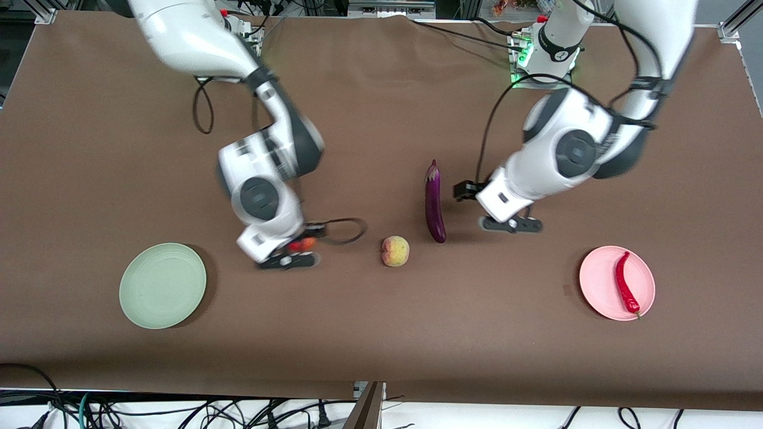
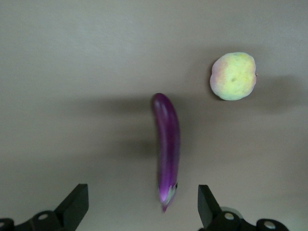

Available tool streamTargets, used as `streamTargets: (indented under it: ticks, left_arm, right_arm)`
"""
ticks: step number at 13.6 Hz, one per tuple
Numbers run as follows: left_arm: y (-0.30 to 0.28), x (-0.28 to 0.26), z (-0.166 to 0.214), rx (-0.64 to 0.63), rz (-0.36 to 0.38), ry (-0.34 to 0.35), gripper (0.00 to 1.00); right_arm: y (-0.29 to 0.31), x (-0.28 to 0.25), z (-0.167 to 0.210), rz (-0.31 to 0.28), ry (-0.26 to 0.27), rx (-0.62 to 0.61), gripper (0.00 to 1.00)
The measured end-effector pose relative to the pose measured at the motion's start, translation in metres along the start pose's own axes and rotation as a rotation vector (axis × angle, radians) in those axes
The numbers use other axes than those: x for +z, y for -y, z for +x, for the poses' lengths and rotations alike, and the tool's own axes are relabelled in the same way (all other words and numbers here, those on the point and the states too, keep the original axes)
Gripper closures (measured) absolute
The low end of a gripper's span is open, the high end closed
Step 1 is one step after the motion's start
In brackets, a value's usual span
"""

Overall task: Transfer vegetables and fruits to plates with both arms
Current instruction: 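Reach the left gripper to the eggplant while the right gripper carries the apple, then place the apple on the green plate while the left gripper grasps the eggplant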

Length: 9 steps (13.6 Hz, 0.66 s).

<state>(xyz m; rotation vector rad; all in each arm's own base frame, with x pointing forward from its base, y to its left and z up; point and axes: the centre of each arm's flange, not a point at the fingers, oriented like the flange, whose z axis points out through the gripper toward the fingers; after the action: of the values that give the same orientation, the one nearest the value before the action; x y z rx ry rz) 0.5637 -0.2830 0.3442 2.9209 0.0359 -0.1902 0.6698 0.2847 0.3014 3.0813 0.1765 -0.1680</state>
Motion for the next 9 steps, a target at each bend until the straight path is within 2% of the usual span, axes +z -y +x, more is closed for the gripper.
streamTargets:
  ticks: [2, 5, 9]
  left_arm:
    - [-0.015, 0.053, -0.029, 0.006, 0.005, -0.05, 0.0]
    - [-0.028, 0.107, -0.052, 0.04, 0.078, -0.11, 0.0]
    - [-0.031, 0.164, -0.061, 0.041, 0.148, -0.162, 0.0]
  right_arm:
    - [-0.085, 0.014, 0.015, 0.009, 0.032, -0.065, 0.15]
    - [-0.19, 0.035, 0.019, 0.034, 0.07, -0.162, 0.15]
    - [-0.294, 0.055, 0.017, 0.063, 0.059, -0.25, 0.15]
